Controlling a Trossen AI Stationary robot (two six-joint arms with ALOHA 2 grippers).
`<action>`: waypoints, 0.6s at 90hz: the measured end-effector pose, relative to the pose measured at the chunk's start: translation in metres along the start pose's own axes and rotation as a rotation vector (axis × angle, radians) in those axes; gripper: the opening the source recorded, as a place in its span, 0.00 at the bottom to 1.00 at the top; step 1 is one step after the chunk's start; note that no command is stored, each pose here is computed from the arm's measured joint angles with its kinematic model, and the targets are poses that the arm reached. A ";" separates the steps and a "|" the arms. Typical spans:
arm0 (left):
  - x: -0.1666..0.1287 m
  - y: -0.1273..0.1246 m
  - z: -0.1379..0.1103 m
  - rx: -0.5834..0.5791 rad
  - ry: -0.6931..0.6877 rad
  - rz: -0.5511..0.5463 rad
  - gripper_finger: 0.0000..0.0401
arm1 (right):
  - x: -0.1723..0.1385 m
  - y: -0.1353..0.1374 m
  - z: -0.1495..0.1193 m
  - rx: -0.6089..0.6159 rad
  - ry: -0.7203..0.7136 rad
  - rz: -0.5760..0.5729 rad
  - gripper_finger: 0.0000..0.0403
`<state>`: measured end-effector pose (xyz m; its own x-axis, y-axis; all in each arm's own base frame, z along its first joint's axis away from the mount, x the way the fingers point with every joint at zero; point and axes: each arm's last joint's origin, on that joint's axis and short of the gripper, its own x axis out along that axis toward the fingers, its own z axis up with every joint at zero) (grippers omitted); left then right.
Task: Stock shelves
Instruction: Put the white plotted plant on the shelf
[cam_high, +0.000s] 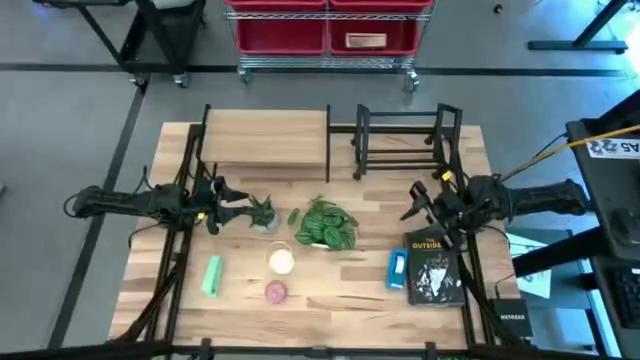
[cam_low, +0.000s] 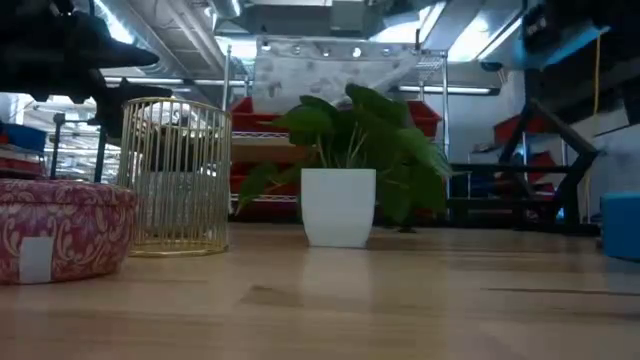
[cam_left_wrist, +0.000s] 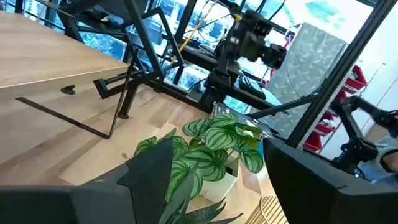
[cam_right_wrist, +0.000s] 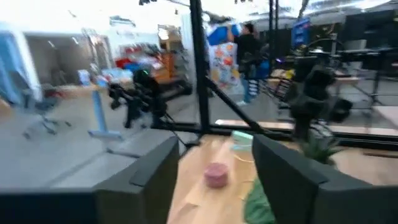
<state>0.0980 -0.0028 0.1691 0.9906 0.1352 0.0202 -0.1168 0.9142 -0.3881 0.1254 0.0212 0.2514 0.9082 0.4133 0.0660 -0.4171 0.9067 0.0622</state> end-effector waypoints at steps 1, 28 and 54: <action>0.000 0.000 0.000 0.000 0.000 0.000 0.59 | 0.001 -0.001 0.001 -0.007 0.004 -0.005 0.53; 0.000 0.000 0.000 0.000 0.000 0.000 0.59 | 0.056 -0.024 -0.018 -0.024 0.232 -0.106 0.68; 0.000 0.000 0.000 0.000 0.000 0.000 0.59 | 0.115 -0.046 -0.043 0.068 0.490 -0.108 0.80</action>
<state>0.0980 -0.0028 0.1691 0.9906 0.1350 0.0199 -0.1168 0.9142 -0.3880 0.2503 0.0303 0.2135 0.8490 0.3228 -0.4184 -0.3061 0.9458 0.1087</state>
